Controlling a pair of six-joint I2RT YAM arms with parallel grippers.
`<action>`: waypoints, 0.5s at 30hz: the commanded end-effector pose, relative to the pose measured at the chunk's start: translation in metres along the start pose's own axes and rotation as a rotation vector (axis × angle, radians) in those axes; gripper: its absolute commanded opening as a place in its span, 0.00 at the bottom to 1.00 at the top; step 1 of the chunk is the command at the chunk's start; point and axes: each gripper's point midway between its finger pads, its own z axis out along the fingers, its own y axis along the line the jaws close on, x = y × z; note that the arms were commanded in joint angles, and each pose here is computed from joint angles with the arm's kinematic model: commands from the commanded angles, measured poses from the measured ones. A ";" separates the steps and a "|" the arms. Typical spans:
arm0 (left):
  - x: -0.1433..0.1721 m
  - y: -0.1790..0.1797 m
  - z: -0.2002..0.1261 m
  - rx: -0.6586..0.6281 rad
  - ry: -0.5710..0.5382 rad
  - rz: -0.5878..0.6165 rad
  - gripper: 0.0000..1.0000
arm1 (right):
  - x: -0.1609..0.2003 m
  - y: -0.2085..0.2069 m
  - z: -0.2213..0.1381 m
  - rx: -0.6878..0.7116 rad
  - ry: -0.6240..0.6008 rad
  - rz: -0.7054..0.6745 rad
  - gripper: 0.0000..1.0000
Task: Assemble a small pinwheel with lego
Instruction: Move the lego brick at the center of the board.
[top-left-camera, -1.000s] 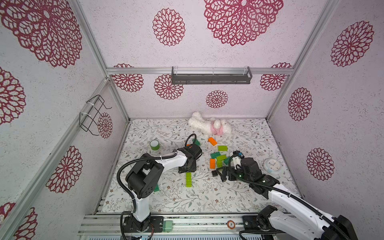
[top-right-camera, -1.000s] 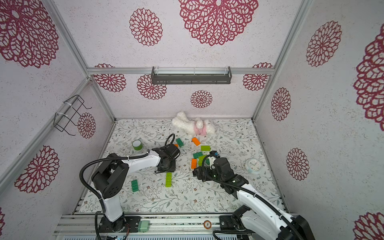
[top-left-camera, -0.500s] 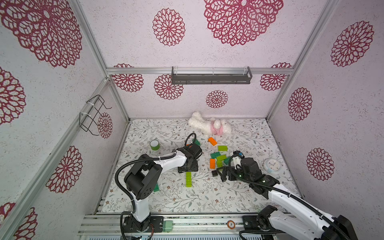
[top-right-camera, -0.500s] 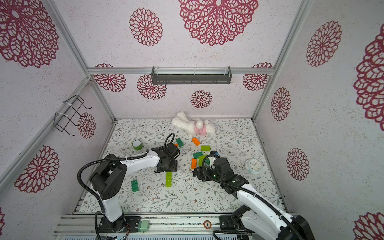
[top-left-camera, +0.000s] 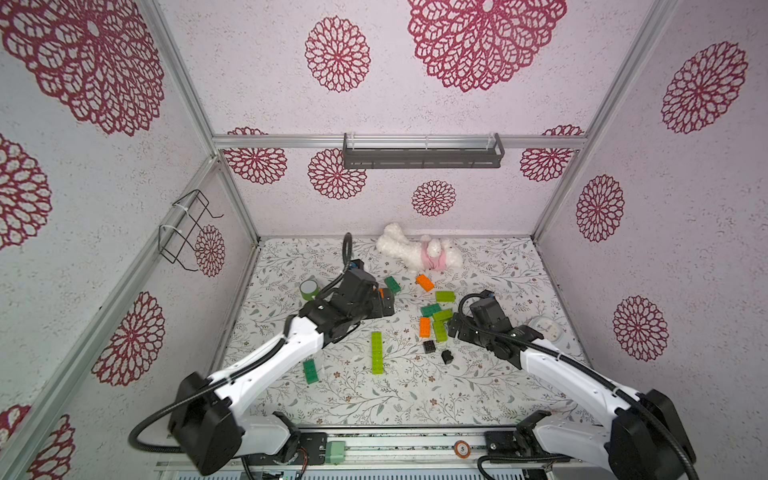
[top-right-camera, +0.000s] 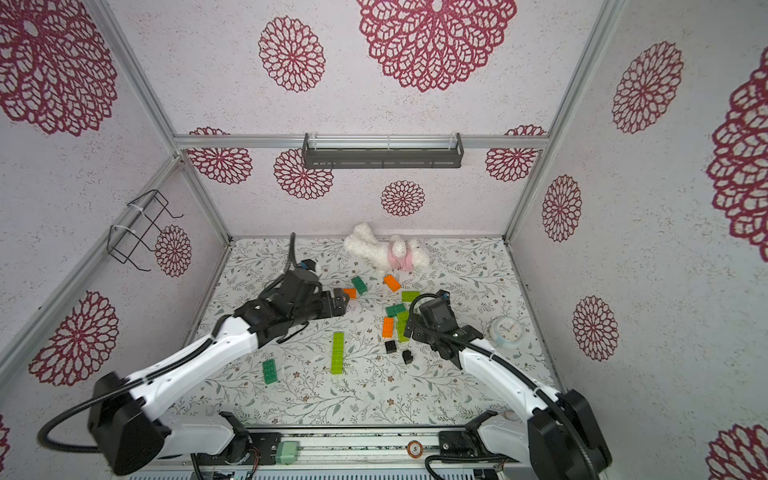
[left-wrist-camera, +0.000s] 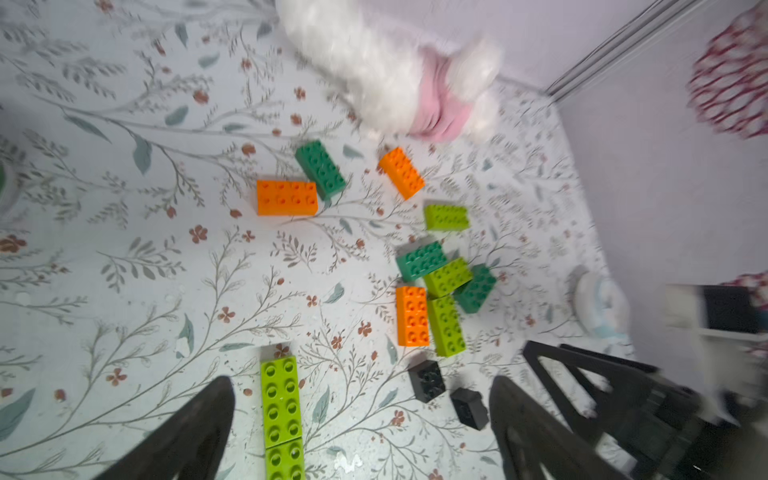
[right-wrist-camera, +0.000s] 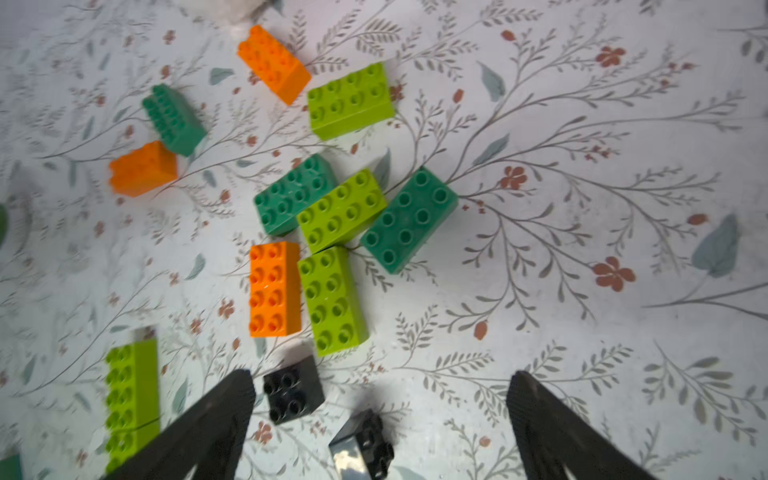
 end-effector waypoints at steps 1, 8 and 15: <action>-0.020 0.014 -0.020 0.058 -0.044 -0.026 0.97 | -0.013 -0.018 0.008 0.119 -0.031 0.091 0.93; -0.024 0.040 -0.035 0.092 0.036 -0.098 0.97 | -0.031 -0.016 0.042 0.121 -0.004 0.177 0.73; -0.036 0.021 -0.049 0.159 0.096 -0.053 0.97 | -0.029 -0.017 0.065 0.153 0.026 0.181 0.65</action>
